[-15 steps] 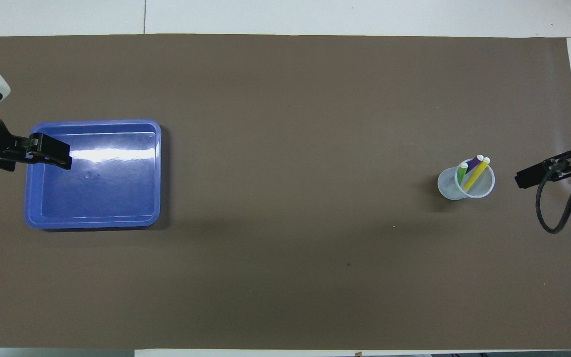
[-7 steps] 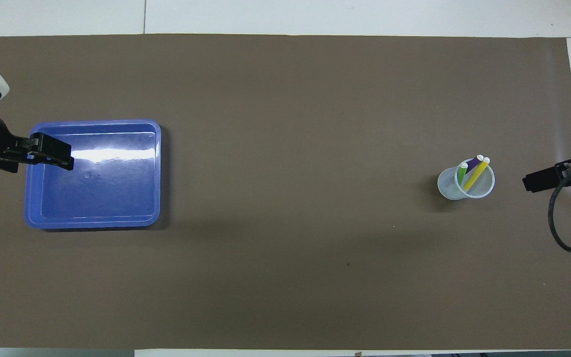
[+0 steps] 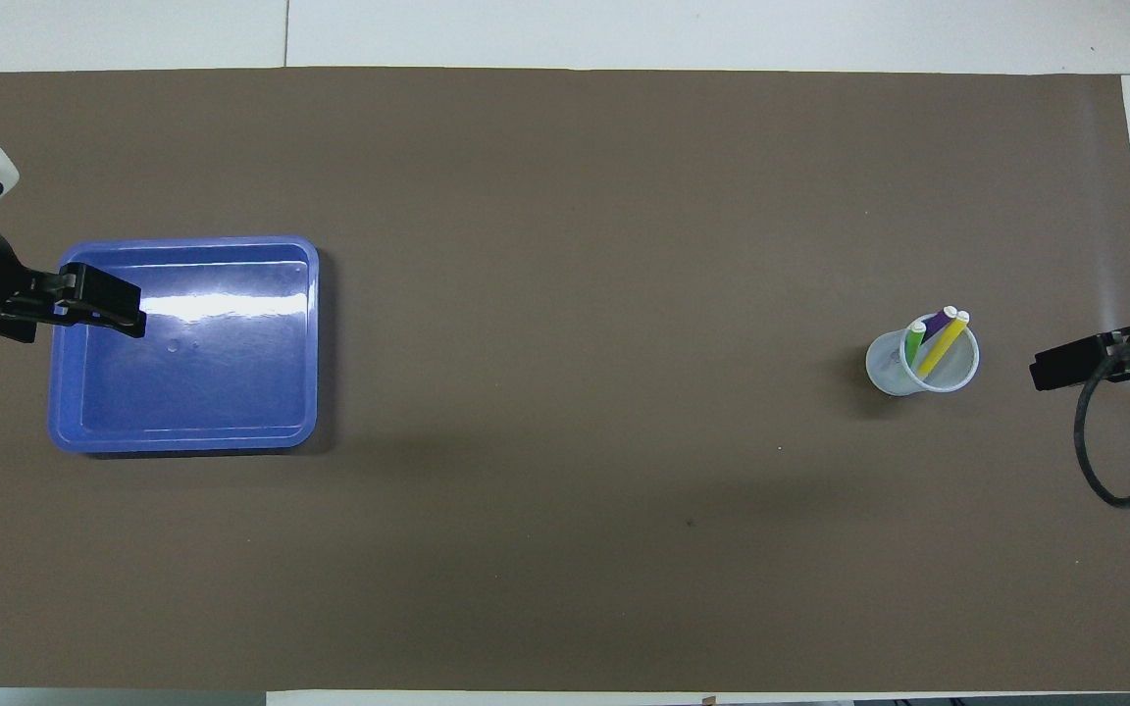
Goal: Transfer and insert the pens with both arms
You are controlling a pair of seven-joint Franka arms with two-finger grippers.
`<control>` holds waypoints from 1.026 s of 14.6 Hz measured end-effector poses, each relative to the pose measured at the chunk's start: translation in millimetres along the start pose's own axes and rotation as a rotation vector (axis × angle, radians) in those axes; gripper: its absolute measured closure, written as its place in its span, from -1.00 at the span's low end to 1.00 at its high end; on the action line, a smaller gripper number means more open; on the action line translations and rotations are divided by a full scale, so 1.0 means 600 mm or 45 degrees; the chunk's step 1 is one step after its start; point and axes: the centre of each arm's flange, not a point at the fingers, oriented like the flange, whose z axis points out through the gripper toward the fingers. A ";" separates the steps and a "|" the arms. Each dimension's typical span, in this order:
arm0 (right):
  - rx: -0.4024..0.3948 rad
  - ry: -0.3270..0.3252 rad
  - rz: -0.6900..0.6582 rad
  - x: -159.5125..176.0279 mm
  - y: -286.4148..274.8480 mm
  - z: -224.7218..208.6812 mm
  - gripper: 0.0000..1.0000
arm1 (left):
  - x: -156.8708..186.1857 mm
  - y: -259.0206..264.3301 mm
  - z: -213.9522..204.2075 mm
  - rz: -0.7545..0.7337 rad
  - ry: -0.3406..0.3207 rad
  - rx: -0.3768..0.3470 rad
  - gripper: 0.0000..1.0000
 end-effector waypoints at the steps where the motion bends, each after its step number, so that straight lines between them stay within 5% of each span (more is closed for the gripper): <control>1: 0.000 -0.001 -0.006 0.001 -0.005 0.001 -1.00 | 0.000 -0.001 0.000 -0.001 -0.001 0.000 -1.00; 15: 0.079 0.016 -0.031 0.005 -0.037 -0.002 -1.00 | 0.000 -0.002 0.000 -0.003 -0.003 0.000 -1.00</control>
